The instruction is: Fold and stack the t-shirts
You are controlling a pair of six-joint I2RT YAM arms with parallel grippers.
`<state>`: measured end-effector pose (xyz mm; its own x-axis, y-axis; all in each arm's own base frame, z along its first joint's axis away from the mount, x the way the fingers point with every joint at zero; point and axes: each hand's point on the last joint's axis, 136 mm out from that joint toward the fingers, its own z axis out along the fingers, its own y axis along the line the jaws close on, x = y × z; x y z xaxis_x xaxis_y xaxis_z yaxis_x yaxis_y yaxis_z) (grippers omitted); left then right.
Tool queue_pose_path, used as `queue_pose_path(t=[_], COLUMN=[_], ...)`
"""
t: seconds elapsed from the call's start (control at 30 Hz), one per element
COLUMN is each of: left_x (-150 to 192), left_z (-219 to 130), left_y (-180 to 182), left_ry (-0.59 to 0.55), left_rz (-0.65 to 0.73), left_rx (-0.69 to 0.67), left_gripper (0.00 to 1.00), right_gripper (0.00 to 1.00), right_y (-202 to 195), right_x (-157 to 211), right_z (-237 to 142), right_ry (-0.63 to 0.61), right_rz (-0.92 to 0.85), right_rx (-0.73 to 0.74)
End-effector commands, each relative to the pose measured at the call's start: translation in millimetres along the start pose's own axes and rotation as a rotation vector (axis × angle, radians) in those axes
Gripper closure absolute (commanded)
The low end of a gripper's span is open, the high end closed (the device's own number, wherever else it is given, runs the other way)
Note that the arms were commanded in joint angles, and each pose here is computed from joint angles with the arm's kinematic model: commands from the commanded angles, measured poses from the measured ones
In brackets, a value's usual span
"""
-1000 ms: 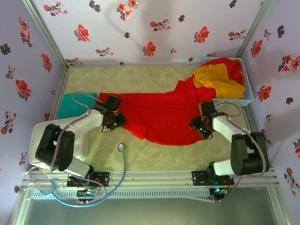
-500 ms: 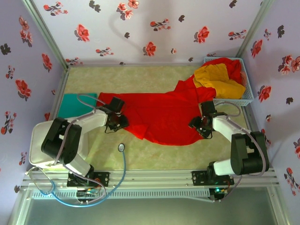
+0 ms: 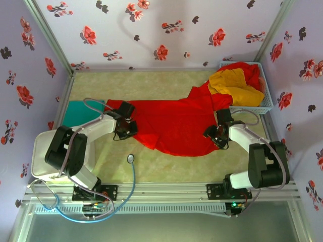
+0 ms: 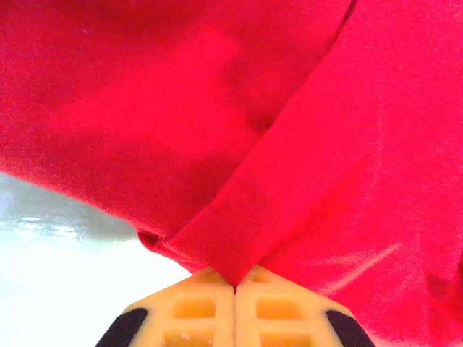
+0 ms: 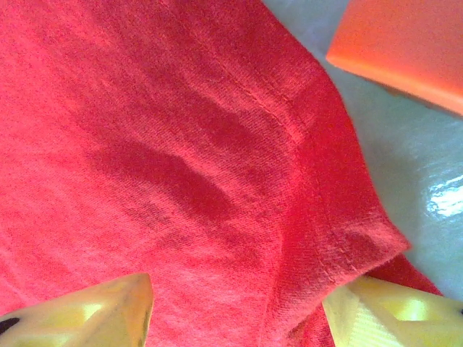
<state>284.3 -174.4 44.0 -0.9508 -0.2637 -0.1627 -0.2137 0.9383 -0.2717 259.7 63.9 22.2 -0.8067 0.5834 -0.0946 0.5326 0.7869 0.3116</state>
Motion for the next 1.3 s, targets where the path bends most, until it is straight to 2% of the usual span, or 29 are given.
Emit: queue_pose_path(t=[0.0,0.17,0.37,0.57,0.7,0.83,0.93,1.13,1.27], left_x=[1,-4,-9,-13,-23,-31,-37,-42,-39], left_z=[-28,-47,-50,-27,-10,5,8,11,6], left_y=[-8,-18,-32,-35,-42,-48,-57,-74,-66], left_ry=[0.022,0.060,0.085,0.183,0.204,0.236,0.234,0.238,0.223], left_rz=[0.040,0.082,0.111,0.189,0.223,0.260,0.288,0.337,0.338], left_rx=[-0.016,-0.038,-0.044,-0.132,-0.162,-0.202,-0.219,-0.231,-0.245], left_gripper=[1.00,1.00,1.00,0.98,0.97,0.90,0.80,0.74,0.67], right_gripper=[0.36,0.35,0.35,0.35,0.35,0.35,0.35,0.36,0.36], right_y=[-5,-4,-4,-3,-3,-2,-3,-1,0], right_x=[4,4,4,5,4,5,6,7,6], right_z=[6,6,6,7,5,5,6,7,5], right_ry=[0.032,0.031,0.029,0.034,0.032,0.034,0.036,0.042,0.037], right_rz=[-0.002,0.000,0.001,-0.001,-0.006,-0.006,-0.005,-0.004,-0.007], right_rx=[0.013,0.010,0.011,0.002,0.003,0.001,-0.002,-0.009,-0.016])
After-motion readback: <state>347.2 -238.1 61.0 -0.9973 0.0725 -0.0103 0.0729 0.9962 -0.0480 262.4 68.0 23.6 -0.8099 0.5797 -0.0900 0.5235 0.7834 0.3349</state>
